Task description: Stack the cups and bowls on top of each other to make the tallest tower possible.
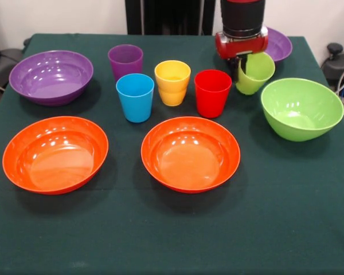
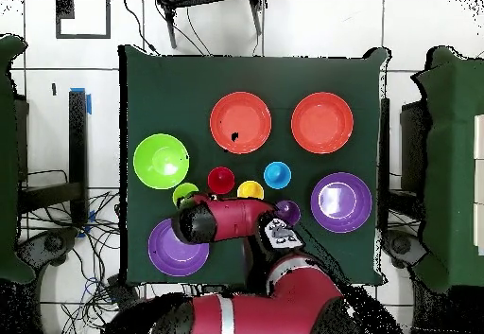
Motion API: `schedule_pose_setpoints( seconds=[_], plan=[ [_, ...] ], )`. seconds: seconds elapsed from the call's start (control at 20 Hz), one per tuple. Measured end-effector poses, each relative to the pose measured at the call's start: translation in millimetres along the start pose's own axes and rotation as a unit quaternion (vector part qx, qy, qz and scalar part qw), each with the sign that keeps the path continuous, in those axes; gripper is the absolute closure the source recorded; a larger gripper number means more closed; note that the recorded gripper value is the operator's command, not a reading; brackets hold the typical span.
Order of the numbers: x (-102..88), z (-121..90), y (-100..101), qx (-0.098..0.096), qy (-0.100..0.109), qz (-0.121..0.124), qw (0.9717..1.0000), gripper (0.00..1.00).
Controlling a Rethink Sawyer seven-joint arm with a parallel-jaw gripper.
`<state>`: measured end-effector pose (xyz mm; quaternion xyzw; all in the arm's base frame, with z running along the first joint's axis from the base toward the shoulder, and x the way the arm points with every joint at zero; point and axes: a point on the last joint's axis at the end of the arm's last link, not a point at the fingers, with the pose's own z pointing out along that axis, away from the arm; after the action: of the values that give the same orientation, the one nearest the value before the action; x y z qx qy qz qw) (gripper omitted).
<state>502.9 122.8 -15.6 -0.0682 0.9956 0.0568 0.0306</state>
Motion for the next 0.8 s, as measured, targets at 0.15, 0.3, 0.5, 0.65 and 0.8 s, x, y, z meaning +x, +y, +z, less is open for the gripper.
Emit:
schedule_pose_setpoints(
  seconds=[0.15, 0.3, 0.5, 0.65, 0.8],
  plan=[
    [2.8, -3.9, 4.0, 0.001, 0.018, -0.005, 0.9998, 1.00],
    [2.8, -11.0, 2.7, 0.003, 0.032, -0.005, 0.9995, 1.00],
    [-1.0, -19.3, 1.0, 0.006, 0.036, -0.004, 0.9993, 1.00],
    [-8.1, -29.8, 0.1, 0.008, 0.035, 0.002, 0.9994, 1.00],
    [-18.3, -44.0, -1.3, 0.010, 0.031, 0.011, 0.9994, 1.00]
  ],
)
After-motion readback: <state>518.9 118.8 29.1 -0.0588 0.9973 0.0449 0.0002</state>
